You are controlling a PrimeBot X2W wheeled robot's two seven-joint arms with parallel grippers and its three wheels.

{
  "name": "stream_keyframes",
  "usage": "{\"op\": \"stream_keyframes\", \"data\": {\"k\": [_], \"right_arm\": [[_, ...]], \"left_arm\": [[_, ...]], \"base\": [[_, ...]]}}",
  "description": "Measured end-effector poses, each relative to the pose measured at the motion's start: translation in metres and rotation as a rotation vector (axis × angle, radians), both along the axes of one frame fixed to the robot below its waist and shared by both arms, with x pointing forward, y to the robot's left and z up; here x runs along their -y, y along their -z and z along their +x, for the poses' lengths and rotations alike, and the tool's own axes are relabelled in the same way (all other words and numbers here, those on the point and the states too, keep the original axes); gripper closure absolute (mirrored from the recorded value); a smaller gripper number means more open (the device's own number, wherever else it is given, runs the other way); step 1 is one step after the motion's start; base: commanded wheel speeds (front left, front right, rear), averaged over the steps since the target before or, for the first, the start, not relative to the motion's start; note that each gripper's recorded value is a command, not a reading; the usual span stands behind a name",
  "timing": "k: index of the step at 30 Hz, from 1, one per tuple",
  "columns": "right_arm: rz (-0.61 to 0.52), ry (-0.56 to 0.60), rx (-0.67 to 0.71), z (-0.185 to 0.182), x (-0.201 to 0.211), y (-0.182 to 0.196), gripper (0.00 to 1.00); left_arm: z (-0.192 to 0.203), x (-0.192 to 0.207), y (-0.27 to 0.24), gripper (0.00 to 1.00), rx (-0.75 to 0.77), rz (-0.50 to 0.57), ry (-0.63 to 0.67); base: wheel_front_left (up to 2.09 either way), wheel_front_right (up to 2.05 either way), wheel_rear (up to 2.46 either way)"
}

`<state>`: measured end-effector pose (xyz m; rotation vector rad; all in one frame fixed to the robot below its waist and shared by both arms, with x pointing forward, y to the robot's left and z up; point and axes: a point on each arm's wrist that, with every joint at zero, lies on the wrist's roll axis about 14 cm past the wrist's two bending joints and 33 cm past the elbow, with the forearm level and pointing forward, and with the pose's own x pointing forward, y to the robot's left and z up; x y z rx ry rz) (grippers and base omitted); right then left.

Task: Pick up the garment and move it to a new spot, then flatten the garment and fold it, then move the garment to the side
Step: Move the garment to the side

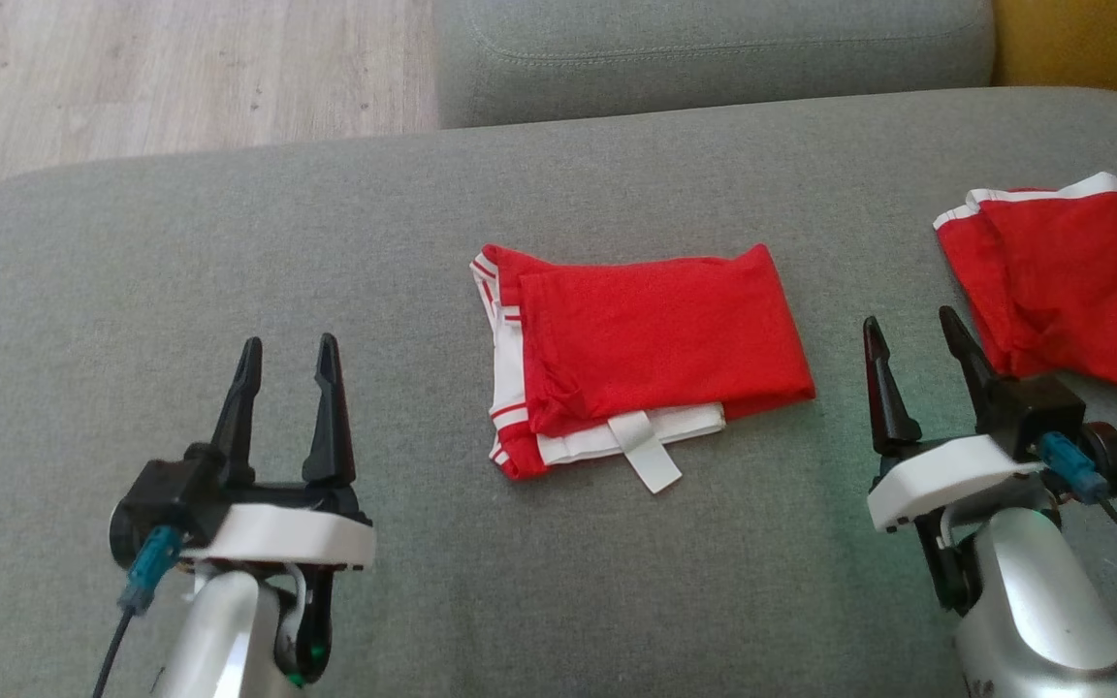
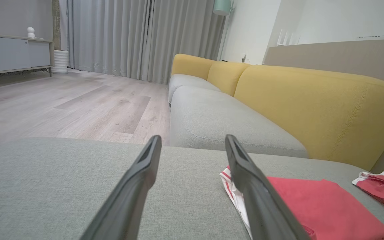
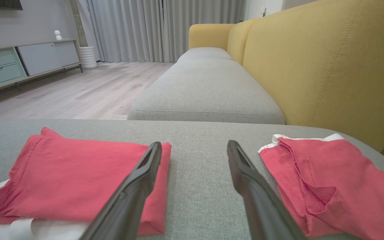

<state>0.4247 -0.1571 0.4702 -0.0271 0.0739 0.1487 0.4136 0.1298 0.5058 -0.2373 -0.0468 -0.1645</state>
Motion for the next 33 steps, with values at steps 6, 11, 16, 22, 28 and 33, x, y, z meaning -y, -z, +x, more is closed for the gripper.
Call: {"op": "stream_keyframes", "data": {"k": [6, 11, 16, 22, 28, 33], "right_arm": [[0.000, -0.016, 0.004, 0.002, -0.005, 0.000, 0.00], [-0.013, -0.030, -0.044, 0.009, -0.010, 0.013, 0.00], [-0.031, -0.054, -0.121, 0.029, -0.020, 0.029, 0.00], [-0.001, -0.081, -0.311, 0.039, -0.036, 0.073, 0.00], [0.007, -0.141, -0.421, 0.043, -0.060, 0.101, 0.00], [-0.029, -0.175, -0.431, 0.052, -0.068, 0.104, 0.56]], "left_arm": [[0.001, -0.002, 0.003, 0.00, -0.007, -0.002, -0.008], [0.006, -0.001, 0.007, 0.00, -0.015, -0.001, -0.004], [0.017, 0.003, 0.006, 0.00, -0.011, 0.003, 0.013], [0.023, 0.002, 0.015, 0.00, -0.034, 0.004, 0.015], [0.028, -0.004, 0.020, 0.00, -0.046, 0.009, -0.005], [0.029, -0.004, 0.022, 0.00, -0.054, 0.006, -0.007]], "base": [[0.00, 0.00, 0.00], [0.00, 0.00, 0.00], [0.00, 0.00, 0.00], [0.00, 0.00, 0.00], [0.00, 0.00, 0.00], [0.00, 0.00, 0.00]]}}
